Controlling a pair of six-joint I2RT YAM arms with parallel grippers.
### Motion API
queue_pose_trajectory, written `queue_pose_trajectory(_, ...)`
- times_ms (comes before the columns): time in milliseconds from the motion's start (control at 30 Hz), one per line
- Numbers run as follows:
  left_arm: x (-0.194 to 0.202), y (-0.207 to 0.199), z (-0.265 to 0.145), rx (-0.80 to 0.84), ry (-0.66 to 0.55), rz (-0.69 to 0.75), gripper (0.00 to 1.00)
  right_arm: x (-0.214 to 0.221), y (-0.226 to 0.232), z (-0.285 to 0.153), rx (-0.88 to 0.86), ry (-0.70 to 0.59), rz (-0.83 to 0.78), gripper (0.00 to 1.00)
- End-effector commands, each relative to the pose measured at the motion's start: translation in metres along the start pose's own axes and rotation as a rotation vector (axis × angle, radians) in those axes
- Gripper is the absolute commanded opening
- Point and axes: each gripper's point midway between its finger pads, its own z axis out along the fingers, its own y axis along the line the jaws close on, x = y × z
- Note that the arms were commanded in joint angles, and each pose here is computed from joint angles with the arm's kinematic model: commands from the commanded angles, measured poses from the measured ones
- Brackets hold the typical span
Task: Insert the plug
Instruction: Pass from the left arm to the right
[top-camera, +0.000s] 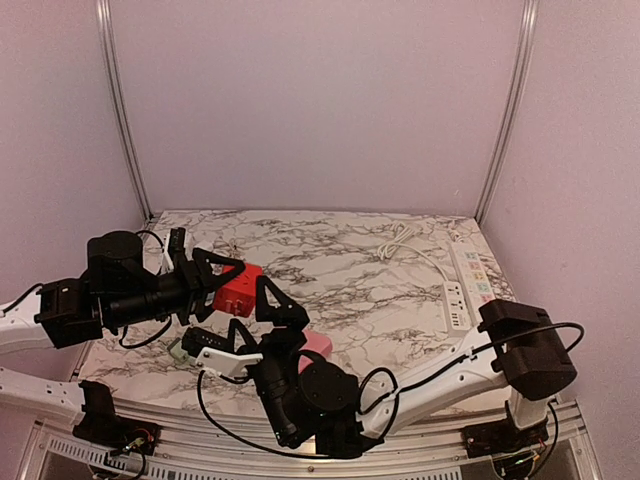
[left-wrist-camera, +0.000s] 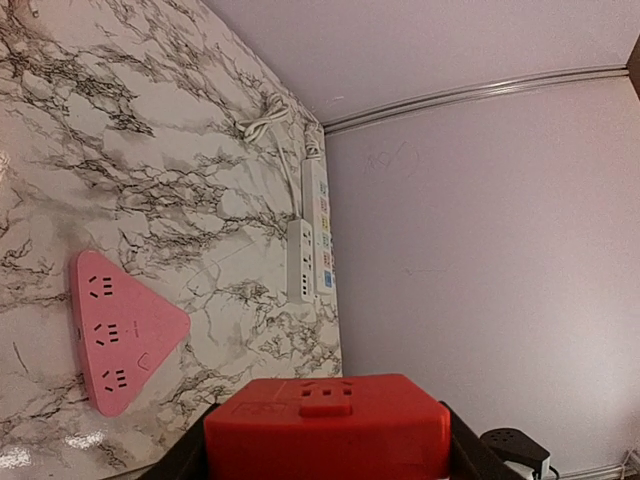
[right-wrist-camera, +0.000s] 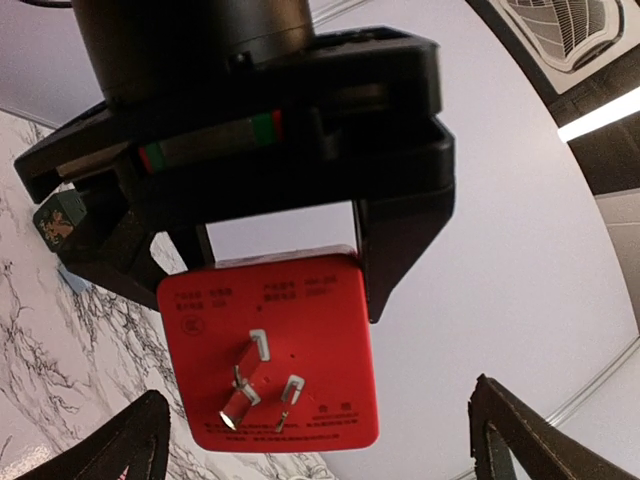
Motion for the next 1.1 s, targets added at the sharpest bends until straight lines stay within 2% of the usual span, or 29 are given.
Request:
queue_pose_trajectory(0,-0.007,-0.026,-0.008,0.107,-0.032,-0.021,0.30,-0.003,-0.008,0.006,0.062,0.029,0.018,0.98)
queue_pose_trajectory(533,-0.003,-0.027,-0.009,0.116,-0.021,-0.024,0.30,-0.006,-0.004,0.015,0.072,0.037,-0.030,0.87)
queue_pose_trajectory(700,-0.001,-0.026,-0.007,0.116,-0.016,-0.027,0.30,-0.006,0.002,0.017,0.052,0.041,-0.066,0.72)
queue_pose_trajectory(933,0.001,-0.030,-0.006,0.133,-0.004,-0.028,0.30,-0.001,0.007,0.022,0.041,0.058,-0.129,0.71)
queue_pose_trajectory(1067,0.003,-0.033,-0.004,0.141,0.005,-0.027,0.30,0.002,0.009,0.026,0.043,0.069,-0.163,0.64)
